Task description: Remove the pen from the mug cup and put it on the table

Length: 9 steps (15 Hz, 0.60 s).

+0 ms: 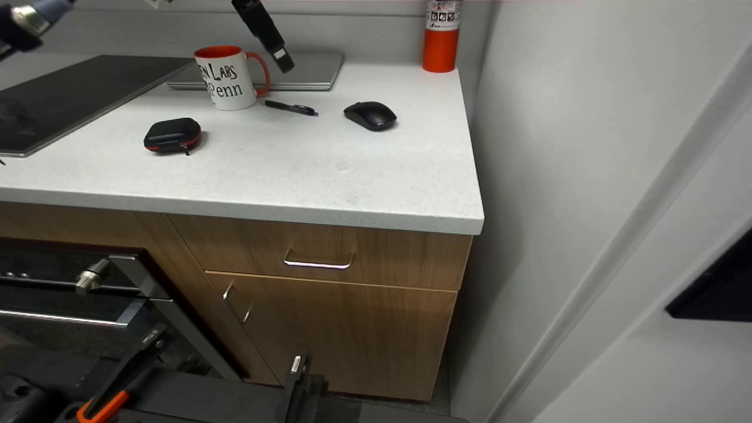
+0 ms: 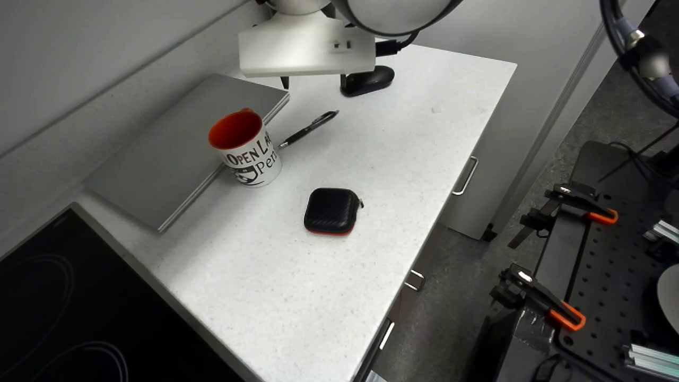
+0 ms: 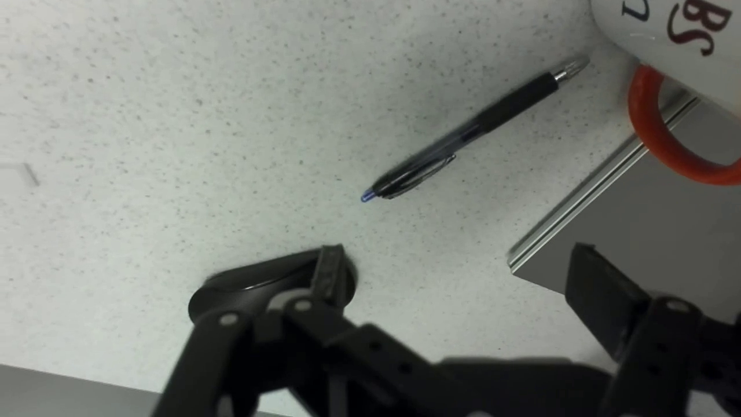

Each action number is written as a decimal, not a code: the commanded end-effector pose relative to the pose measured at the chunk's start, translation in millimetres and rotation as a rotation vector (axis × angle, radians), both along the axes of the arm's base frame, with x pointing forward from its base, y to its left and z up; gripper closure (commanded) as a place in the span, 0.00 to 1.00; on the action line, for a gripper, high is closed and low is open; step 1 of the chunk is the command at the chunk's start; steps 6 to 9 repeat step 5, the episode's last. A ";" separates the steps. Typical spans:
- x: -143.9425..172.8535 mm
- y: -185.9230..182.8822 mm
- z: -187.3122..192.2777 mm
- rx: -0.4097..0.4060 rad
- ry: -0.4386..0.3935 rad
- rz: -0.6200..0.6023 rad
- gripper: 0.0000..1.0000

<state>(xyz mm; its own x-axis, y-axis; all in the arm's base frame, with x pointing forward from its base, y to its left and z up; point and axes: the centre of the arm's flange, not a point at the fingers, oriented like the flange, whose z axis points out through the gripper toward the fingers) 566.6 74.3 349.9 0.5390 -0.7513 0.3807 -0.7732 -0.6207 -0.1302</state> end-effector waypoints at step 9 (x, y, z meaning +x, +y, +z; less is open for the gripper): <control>-0.2 1.4 0.0 0.000 0.000 0.003 0.00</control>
